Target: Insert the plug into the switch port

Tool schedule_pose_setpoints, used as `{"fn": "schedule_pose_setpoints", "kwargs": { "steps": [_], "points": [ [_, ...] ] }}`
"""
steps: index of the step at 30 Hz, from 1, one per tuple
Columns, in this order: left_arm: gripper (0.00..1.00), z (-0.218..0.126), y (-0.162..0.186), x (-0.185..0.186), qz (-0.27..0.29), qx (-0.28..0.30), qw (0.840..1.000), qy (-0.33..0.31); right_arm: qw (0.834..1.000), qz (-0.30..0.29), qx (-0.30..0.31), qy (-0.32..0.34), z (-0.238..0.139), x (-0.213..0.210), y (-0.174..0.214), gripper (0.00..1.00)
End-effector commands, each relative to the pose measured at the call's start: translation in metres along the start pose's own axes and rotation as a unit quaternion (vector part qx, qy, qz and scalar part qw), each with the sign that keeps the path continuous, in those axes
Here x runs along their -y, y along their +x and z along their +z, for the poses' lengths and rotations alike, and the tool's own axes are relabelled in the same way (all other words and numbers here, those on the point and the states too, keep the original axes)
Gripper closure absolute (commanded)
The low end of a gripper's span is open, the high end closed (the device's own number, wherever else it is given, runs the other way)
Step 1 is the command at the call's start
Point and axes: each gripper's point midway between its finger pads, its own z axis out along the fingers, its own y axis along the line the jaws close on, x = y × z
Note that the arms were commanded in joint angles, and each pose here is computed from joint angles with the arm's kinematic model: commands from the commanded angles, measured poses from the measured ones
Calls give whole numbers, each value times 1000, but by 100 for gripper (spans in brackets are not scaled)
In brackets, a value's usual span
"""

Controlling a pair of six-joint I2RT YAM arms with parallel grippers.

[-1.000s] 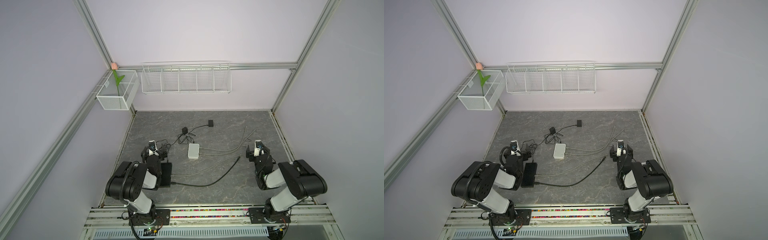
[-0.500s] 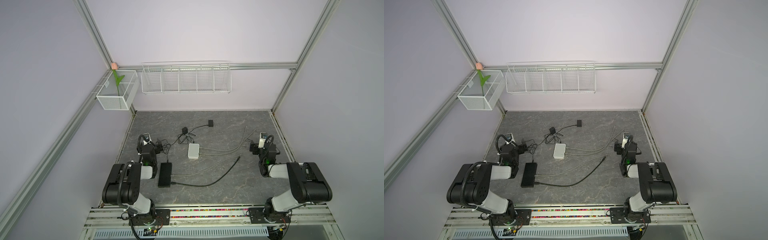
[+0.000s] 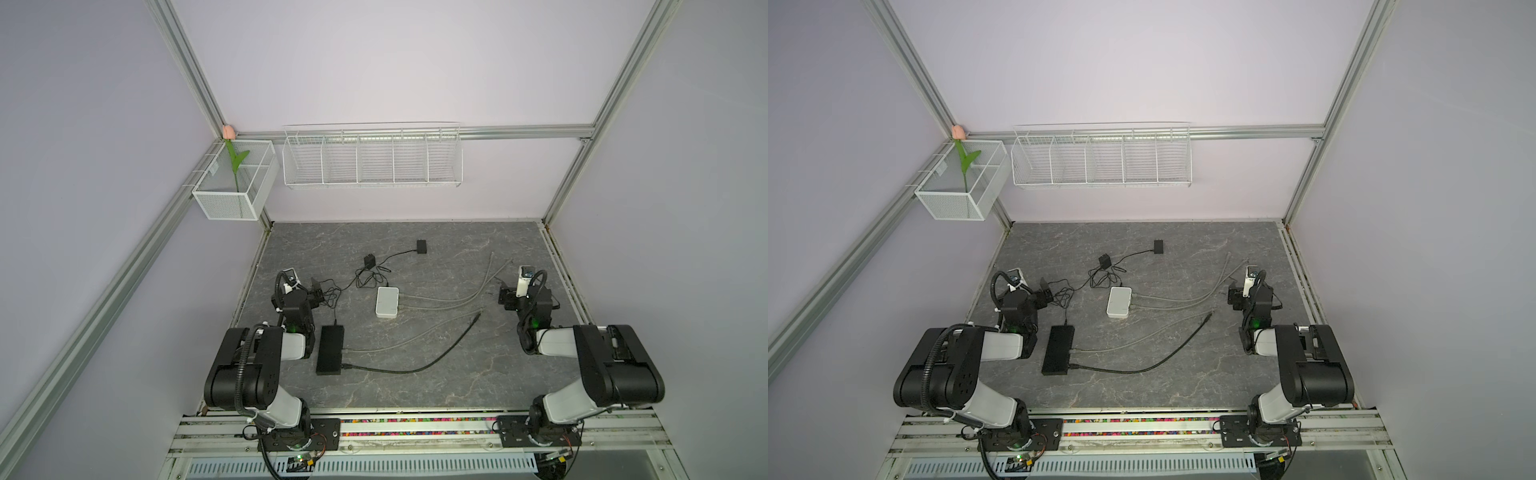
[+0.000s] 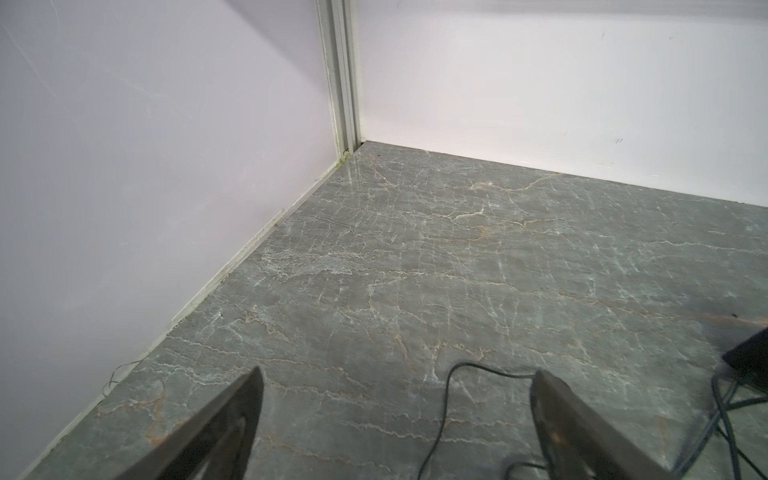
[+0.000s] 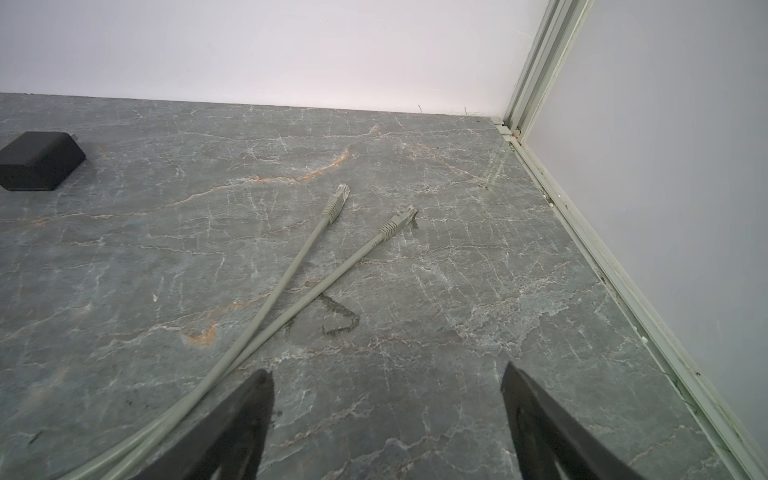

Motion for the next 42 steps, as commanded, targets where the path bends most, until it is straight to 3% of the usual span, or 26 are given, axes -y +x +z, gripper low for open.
{"fn": "schedule_pose_setpoints", "kwargs": {
  "steps": [1,4,8,12,16,22,42],
  "points": [
    [1,-3,-6,15,23,15,999,18,1000,5,2,-3,-2,-2,-1,11],
    [1,-7,-6,19,31,22,999,27,1000,5,2,-4,-2,-2,-1,11],
    [1,-3,-6,19,28,14,999,25,999,3,-3,-51,-1,-12,0,11],
    [1,-3,-6,19,28,16,999,25,999,5,-1,-53,0,-12,-1,11],
    [1,-16,-6,31,43,39,996,66,999,5,-2,-53,0,-12,-1,11],
    [1,-2,-4,26,33,5,998,52,999,5,-2,-53,0,-12,-1,11],
    [1,-3,-5,25,33,9,998,50,999,4,-1,-53,-1,-12,-1,11]
  ]
}}
